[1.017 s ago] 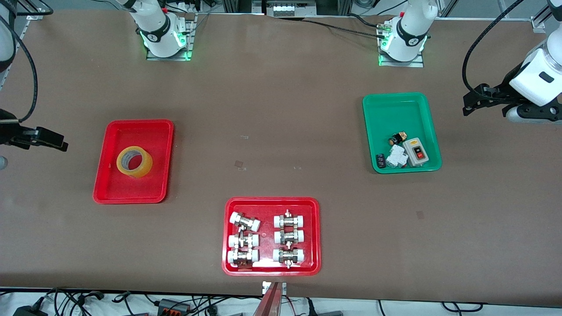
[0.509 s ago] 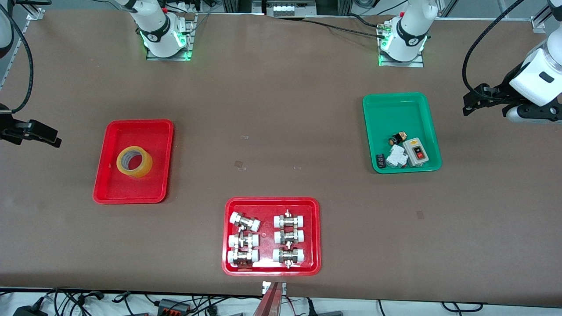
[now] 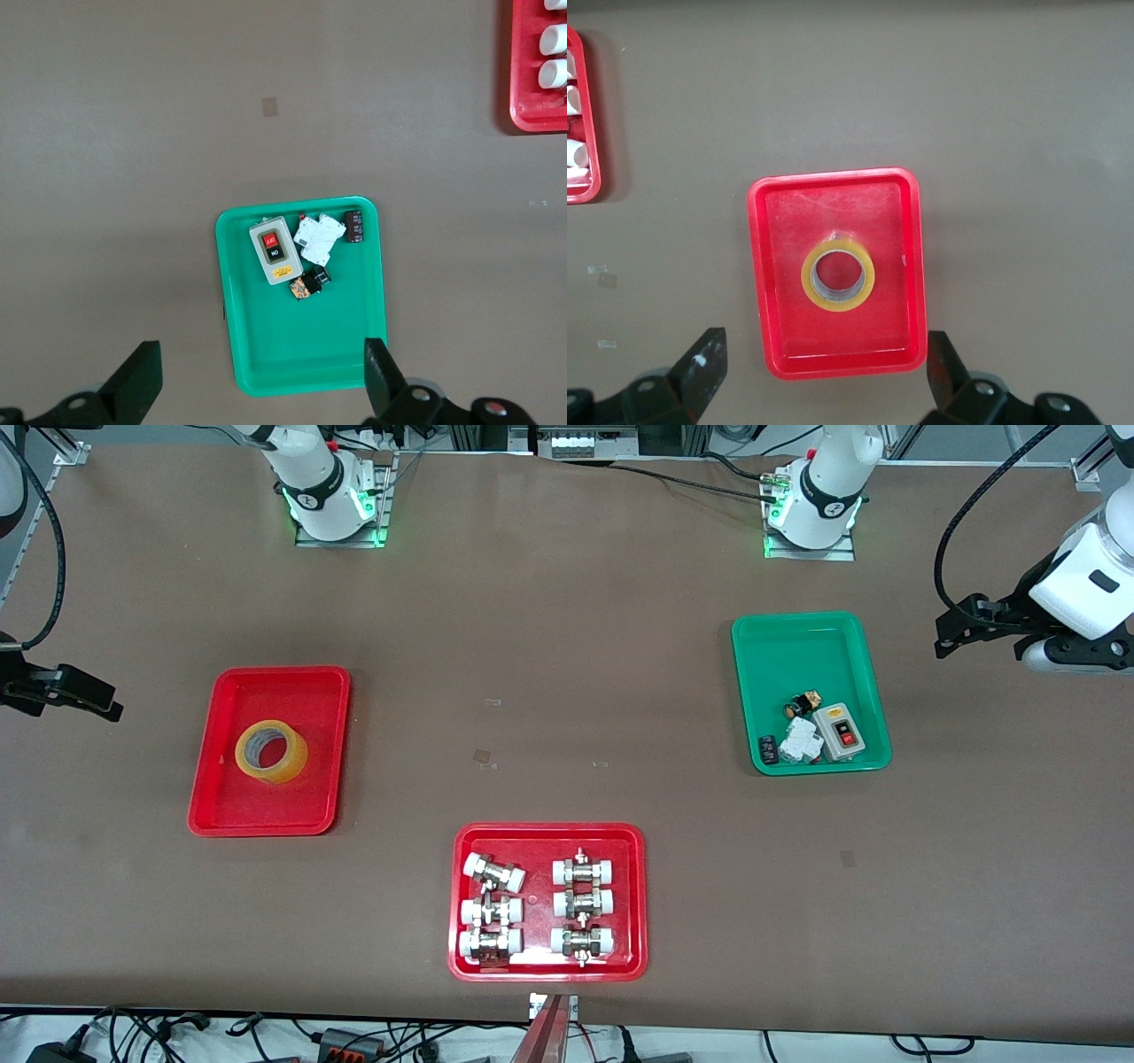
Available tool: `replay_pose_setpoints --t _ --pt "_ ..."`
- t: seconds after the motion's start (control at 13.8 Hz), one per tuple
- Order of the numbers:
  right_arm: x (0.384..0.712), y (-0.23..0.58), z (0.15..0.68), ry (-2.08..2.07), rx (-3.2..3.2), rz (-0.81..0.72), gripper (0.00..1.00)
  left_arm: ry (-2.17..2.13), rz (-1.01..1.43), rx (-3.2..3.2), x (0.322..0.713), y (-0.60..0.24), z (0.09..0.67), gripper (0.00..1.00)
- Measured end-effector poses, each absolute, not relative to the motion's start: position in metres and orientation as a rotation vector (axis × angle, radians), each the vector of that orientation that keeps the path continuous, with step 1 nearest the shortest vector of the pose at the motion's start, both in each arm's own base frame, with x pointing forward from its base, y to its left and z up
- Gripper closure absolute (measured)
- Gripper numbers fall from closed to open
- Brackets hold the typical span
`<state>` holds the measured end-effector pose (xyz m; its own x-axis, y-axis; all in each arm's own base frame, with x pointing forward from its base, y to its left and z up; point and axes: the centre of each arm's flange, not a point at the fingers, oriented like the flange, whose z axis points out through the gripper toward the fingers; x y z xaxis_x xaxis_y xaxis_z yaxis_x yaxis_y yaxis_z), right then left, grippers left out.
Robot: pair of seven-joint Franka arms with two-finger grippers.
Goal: Left arm passes tape to right arm into tray
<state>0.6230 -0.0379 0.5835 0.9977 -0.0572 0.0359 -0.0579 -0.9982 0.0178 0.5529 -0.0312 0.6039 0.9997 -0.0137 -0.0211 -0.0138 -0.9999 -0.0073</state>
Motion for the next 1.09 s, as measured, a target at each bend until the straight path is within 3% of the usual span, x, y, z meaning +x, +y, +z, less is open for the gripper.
replay_pose_setpoints --t 0.65,1.09 --pt "0.571 -0.036 0.553 -0.085 3.129 0.03 0.0 0.022 0.055 -3.133 0.551 -0.036 0.603 0.0" --pt "0.564 -0.034 0.56 -0.044 3.13 0.008 0.0 0.017 0.061 -3.14 0.551 -0.035 0.602 0.0"
